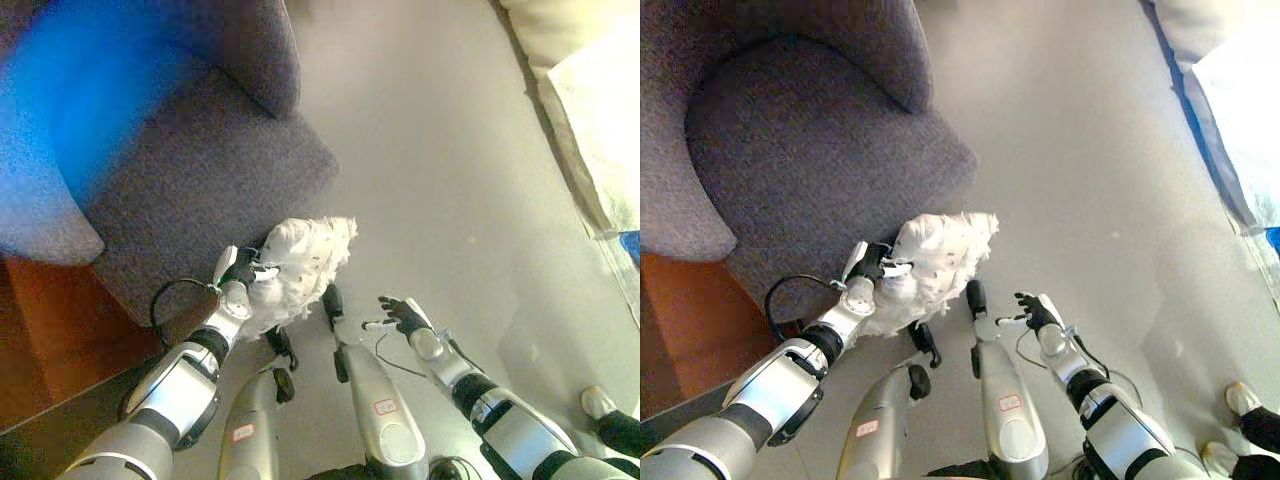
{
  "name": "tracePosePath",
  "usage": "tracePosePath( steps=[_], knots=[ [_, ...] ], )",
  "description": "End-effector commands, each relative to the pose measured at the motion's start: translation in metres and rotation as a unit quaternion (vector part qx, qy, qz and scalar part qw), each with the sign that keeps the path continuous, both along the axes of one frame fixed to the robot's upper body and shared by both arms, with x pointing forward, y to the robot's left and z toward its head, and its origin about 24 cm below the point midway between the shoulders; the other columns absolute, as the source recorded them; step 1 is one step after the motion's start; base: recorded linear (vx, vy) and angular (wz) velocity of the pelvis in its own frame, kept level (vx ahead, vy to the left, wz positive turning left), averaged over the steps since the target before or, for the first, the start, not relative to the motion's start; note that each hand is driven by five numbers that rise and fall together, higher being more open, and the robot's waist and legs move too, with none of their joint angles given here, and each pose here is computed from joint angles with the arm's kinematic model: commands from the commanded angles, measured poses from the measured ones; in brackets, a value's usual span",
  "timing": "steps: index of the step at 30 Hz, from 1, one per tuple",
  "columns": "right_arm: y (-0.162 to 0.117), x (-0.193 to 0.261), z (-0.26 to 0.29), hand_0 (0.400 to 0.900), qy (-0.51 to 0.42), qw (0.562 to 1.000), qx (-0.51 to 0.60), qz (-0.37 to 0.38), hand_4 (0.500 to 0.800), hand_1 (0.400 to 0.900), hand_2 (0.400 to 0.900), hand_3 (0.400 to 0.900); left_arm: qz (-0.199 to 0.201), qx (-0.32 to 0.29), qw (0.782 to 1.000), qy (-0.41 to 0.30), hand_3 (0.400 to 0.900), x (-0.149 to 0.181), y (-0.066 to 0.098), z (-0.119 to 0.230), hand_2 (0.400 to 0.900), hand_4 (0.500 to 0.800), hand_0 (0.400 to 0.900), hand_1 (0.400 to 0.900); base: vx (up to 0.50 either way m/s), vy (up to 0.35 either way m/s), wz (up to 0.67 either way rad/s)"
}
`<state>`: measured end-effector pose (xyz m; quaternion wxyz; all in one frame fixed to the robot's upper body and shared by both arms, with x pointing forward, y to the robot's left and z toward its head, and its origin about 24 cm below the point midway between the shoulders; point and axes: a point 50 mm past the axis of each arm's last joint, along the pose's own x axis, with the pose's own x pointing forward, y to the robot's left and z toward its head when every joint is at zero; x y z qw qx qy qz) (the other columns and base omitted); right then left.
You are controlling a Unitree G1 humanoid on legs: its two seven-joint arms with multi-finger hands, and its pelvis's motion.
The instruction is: Pick up the pillow and put it on the sofa.
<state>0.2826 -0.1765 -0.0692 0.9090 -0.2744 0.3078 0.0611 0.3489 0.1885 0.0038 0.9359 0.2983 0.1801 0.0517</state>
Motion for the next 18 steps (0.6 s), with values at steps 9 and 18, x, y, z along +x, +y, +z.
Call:
tracePosePath(
  steps=[9, 18],
  knots=[
    [-0.054, -0.075, -0.045, 0.900, 0.097, 0.993, -0.017, -0.059, 0.800, 0.900, 0.900, 0.900, -0.085, -0.032, 0.995, -0.040, 0.400, -0.011, -0.020, 0.002, 0.400, 0.500, 0.400, 0.400, 0.135, 0.021, 0.16],
    [-0.059, -0.116, -0.065, 0.900, 0.163, 0.984, -0.012, -0.065, 0.800, 0.900, 0.900, 0.900, -0.117, -0.025, 0.993, -0.010, 0.400, -0.025, -0.017, -0.008, 0.400, 0.500, 0.400, 0.400, 0.107, 0.029, 0.08]
  ],
)
